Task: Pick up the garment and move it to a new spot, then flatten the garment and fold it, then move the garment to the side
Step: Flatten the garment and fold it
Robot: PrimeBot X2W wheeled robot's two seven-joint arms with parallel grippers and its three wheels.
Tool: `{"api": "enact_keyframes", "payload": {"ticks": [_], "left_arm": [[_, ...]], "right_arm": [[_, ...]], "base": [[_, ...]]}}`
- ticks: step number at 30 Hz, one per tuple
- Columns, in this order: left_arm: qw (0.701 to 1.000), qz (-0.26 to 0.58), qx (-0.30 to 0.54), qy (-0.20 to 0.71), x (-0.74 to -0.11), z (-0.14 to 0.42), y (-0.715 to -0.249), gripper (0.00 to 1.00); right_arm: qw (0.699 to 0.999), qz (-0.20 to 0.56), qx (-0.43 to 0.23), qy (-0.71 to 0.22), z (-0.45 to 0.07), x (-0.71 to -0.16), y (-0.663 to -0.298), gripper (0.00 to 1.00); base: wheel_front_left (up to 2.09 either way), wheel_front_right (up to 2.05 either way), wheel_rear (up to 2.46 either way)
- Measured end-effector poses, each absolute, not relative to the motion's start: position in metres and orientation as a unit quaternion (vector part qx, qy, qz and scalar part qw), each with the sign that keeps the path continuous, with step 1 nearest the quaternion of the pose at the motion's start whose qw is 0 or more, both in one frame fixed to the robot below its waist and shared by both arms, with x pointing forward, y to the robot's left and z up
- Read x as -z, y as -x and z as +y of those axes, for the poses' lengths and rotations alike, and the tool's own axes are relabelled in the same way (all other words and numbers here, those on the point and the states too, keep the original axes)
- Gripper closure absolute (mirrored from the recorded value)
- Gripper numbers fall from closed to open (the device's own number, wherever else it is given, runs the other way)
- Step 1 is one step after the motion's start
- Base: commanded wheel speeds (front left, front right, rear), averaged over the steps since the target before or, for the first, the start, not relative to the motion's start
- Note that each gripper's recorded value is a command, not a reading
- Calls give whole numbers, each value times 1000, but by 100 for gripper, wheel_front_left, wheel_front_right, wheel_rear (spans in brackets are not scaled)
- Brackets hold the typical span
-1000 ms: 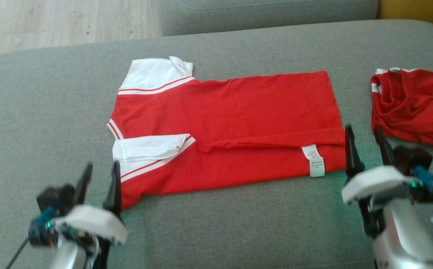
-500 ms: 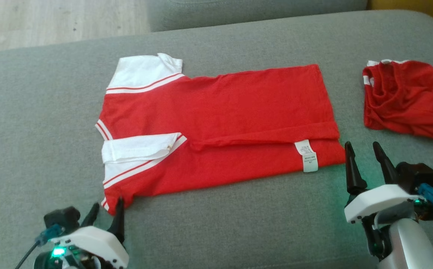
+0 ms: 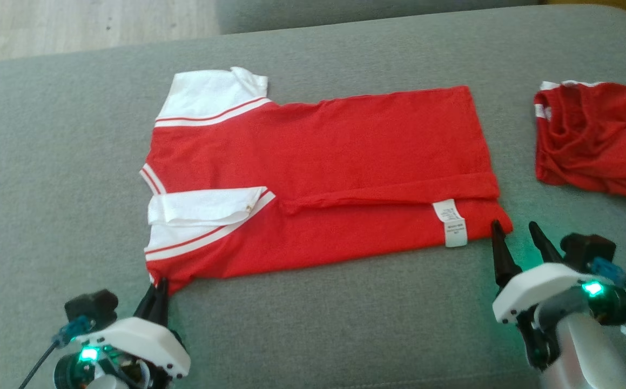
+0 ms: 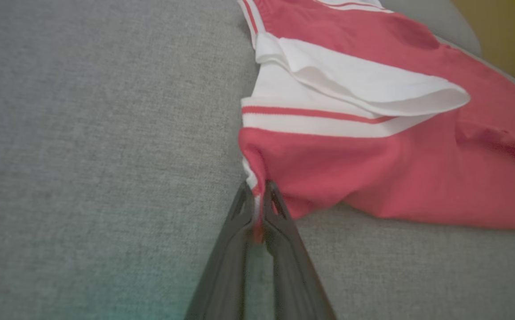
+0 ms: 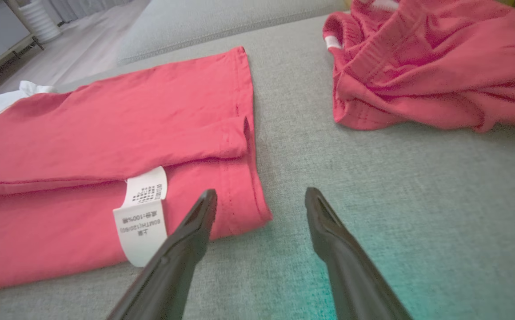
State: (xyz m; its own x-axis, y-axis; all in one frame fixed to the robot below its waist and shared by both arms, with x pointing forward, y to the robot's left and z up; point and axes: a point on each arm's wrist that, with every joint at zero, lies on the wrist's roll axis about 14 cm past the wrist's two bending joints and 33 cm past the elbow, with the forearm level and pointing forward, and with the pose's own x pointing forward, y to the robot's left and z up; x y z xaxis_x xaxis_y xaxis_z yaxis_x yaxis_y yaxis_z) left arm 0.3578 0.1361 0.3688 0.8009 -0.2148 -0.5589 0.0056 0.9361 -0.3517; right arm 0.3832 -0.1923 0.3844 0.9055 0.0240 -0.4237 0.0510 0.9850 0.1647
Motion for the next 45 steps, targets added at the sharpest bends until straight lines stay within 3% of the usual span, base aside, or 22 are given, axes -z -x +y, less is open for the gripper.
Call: {"api": "enact_keyframes", "payload": {"ticks": [4,6,9,10,17,25,30,34,45], "left_arm": [[939,291,57,172,-377,137,-363,100],[942,281,56,177,-383,137,-365,100],[945,267,53,180,-389,139,-366,100],[947,260,54,179,-392,139,-367,100],[959,212,65,178,-421,138,-378,100],[976,120,94,157,-487,137,-415,100],[977,104,105,153,-502,135,-416,100],[975,116,111,153,-496,133,-403,100],[957,216,77,180,-439,137,-331,100]], "right_arm": [[965,247,-6,-85,-182,-372,-393,0],[961,265,-14,-81,-177,-364,-393,52],[959,270,-24,-84,-169,-362,-396,84],[959,269,-26,-84,-168,-363,-398,100],[968,235,-32,-89,-165,-387,-411,100],[983,160,-25,-84,-176,-453,-449,100],[984,153,-25,-83,-178,-462,-449,100],[984,152,-24,-85,-178,-458,-439,100],[974,199,-6,-104,-187,-416,-369,100]], "base": [[0,0,0],[0,0,0],[0,0,0],[0,0,0],[0,0,0],[0,0,0],[0,0,0],[0,0,0],[0,0,0]]}}
